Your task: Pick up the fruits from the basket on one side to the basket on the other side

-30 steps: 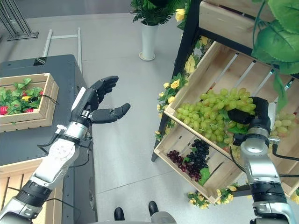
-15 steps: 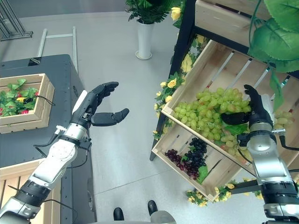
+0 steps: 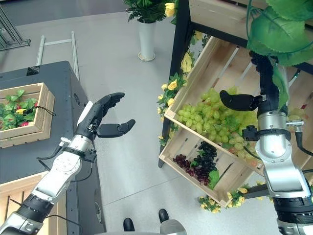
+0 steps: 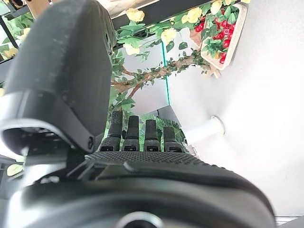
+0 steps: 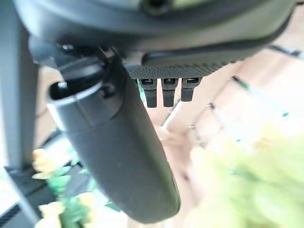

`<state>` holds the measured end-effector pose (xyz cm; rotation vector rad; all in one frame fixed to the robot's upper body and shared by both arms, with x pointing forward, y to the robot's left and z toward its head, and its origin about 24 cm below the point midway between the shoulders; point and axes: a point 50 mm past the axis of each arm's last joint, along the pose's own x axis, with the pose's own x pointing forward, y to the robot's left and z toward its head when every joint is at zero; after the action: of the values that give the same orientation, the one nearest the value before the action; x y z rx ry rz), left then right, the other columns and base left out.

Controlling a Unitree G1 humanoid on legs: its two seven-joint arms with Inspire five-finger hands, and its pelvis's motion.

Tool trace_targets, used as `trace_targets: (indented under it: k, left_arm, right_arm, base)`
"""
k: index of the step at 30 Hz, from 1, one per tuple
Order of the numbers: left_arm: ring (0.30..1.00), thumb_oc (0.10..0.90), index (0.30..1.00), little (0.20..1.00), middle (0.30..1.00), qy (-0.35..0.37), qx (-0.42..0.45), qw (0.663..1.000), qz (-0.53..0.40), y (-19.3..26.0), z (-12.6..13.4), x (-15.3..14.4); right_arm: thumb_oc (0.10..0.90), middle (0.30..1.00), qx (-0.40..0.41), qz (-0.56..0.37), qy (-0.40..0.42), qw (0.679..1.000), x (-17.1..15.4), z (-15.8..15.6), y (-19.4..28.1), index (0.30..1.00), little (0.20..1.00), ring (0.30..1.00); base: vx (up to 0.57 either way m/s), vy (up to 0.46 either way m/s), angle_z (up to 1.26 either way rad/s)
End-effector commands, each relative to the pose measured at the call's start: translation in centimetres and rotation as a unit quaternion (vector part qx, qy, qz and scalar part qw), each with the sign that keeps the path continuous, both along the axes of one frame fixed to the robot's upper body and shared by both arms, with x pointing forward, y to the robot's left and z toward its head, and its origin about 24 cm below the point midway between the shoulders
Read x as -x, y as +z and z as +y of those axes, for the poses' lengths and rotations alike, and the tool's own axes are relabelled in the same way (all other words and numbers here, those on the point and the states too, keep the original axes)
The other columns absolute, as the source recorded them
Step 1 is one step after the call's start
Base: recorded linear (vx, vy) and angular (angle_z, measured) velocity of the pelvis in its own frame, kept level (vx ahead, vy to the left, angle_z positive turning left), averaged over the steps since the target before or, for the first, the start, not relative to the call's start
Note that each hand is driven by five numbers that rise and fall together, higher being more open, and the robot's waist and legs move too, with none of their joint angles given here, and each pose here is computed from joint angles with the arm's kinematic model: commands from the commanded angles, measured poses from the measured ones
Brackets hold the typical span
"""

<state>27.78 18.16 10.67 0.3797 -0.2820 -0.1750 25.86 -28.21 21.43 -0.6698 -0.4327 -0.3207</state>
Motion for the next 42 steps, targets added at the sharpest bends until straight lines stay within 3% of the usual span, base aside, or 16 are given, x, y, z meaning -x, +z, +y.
trace_targets:
  k: [1, 7, 13, 20, 33, 40, 42]
  left_arm:
    - [0.9, 0.8, 0.9, 0.9, 0.9, -0.015, 0.024, 0.993, -0.117, 3.9, -0.6, -0.1]
    - [0.9, 0.8, 0.9, 0.9, 0.9, -0.009, 0.031, 0.993, -0.112, 3.4, -0.6, 0.0]
    - [0.9, 0.8, 0.9, 0.9, 0.9, -0.006, 0.037, 0.993, -0.111, 3.0, -0.9, 0.0]
    - [0.9, 0.8, 0.9, 0.9, 0.9, 0.004, 0.095, 0.992, -0.087, 2.2, -0.9, 0.0]
    - [0.9, 0.8, 0.9, 0.9, 0.9, -0.034, 0.169, 0.985, 0.0, -0.7, -1.2, 1.1]
    - [0.9, 0.8, 0.9, 0.9, 0.9, -0.058, 0.198, 0.976, 0.07, -3.2, -1.6, 2.2]
    - [0.9, 0.8, 0.9, 0.9, 0.9, -0.062, 0.2, 0.975, 0.077, -3.7, -1.7, 2.5]
  right_arm:
    - [0.8, 0.9, 0.005, -0.172, 0.061, 0.983, 1.7, 1.3, 6.1, 0.9, 0.9, 0.9]
    - [0.8, 0.9, -0.041, -0.17, 0.151, 0.973, 2.1, 3.0, 5.9, 0.9, 0.9, 0.9]
    - [0.8, 0.9, -0.119, -0.094, 0.263, 0.953, 1.3, 5.4, 3.0, 0.9, 0.9, 0.9]
    - [0.8, 0.9, -0.22, -0.019, 0.354, 0.909, 0.3, 8.4, -0.6, 0.9, 0.9, 0.9]
    - [0.8, 0.9, -0.368, 0.082, 0.434, 0.818, -0.2, 12.7, -7.2, 0.9, 0.9, 0.9]
    - [0.8, 0.9, -0.404, 0.156, 0.428, 0.793, 0.2, 14.1, -12.0, 0.9, 0.9, 0.9]
    - [0.8, 0.9, -0.4, 0.164, 0.41, 0.803, 0.4, 14.2, -13.0, 0.9, 0.9, 0.9]
  base:
    - [0.0, 0.0, 0.0]
    - [0.0, 0.0, 0.0]
    - [0.0, 0.0, 0.0]
    - [0.0, -0.004, 0.01]
    - [0.0, -0.01, 0.07]
    - [0.02, -0.009, 0.06]
    - [0.03, -0.014, 0.11]
